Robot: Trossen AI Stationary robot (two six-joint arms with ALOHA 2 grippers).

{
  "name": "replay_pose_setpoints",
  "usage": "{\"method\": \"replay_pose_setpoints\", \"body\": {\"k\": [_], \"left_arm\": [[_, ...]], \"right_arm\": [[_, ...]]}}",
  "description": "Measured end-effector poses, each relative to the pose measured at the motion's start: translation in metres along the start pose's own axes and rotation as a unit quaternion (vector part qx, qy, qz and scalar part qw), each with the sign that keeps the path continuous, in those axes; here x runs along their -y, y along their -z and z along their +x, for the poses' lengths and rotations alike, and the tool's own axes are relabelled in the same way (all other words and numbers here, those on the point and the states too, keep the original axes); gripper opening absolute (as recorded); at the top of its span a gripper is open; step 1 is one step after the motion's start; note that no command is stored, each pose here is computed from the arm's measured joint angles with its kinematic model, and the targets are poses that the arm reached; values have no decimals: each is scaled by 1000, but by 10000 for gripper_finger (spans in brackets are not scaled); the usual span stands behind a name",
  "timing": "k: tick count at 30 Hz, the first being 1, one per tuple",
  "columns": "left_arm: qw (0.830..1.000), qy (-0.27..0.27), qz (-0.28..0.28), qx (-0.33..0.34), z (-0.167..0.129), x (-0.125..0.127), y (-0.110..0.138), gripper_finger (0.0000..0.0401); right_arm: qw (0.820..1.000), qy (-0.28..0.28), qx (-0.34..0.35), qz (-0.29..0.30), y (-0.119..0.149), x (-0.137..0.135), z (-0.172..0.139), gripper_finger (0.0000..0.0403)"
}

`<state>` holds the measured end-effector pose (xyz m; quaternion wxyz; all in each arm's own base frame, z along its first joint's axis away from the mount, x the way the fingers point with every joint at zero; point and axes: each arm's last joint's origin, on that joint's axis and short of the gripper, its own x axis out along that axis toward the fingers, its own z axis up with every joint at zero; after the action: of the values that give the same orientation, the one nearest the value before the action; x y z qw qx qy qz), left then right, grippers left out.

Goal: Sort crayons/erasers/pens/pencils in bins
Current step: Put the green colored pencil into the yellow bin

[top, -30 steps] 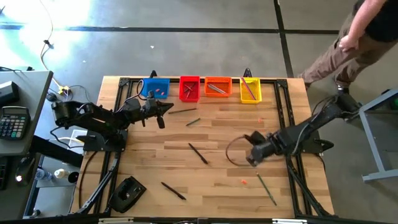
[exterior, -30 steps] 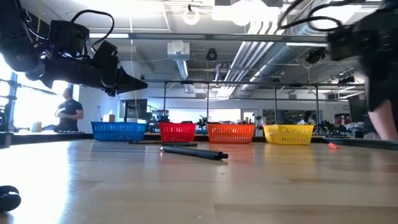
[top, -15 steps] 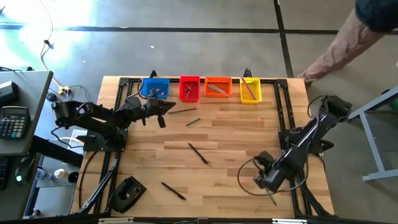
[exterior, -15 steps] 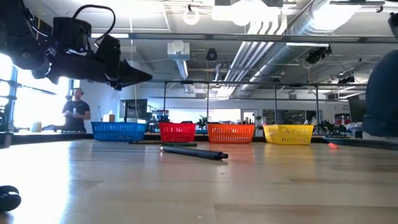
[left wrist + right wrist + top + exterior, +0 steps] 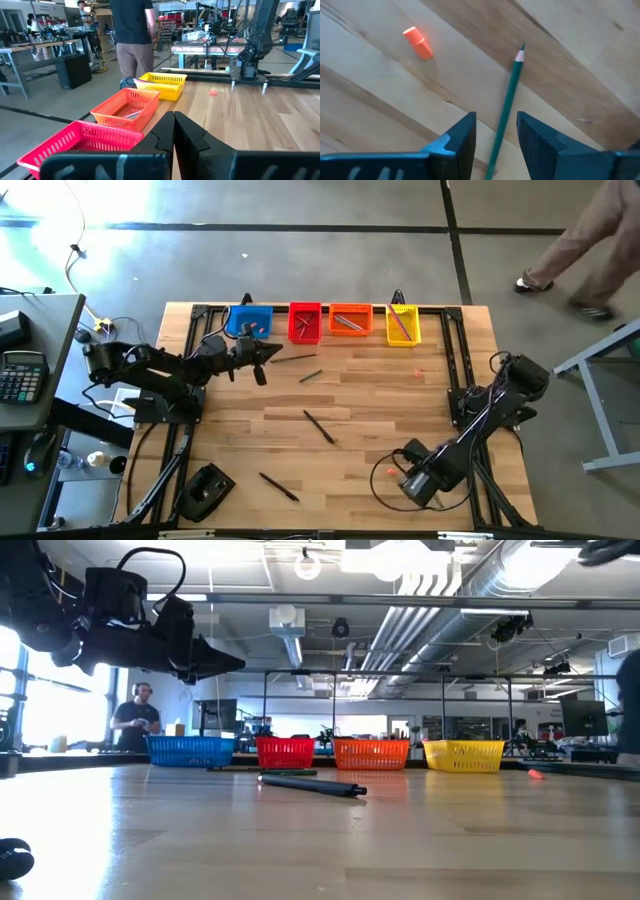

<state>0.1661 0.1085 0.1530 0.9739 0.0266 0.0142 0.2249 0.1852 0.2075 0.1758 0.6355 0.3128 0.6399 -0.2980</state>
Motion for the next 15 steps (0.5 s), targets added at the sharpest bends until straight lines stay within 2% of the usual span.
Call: {"method": "replay_pose_setpoints", "body": {"k": [15], "left_arm": [[999,-1,-37,0,0,0,0,0]], "right_arm": [[997,64,21,22,-2,-6,32,133]]}}
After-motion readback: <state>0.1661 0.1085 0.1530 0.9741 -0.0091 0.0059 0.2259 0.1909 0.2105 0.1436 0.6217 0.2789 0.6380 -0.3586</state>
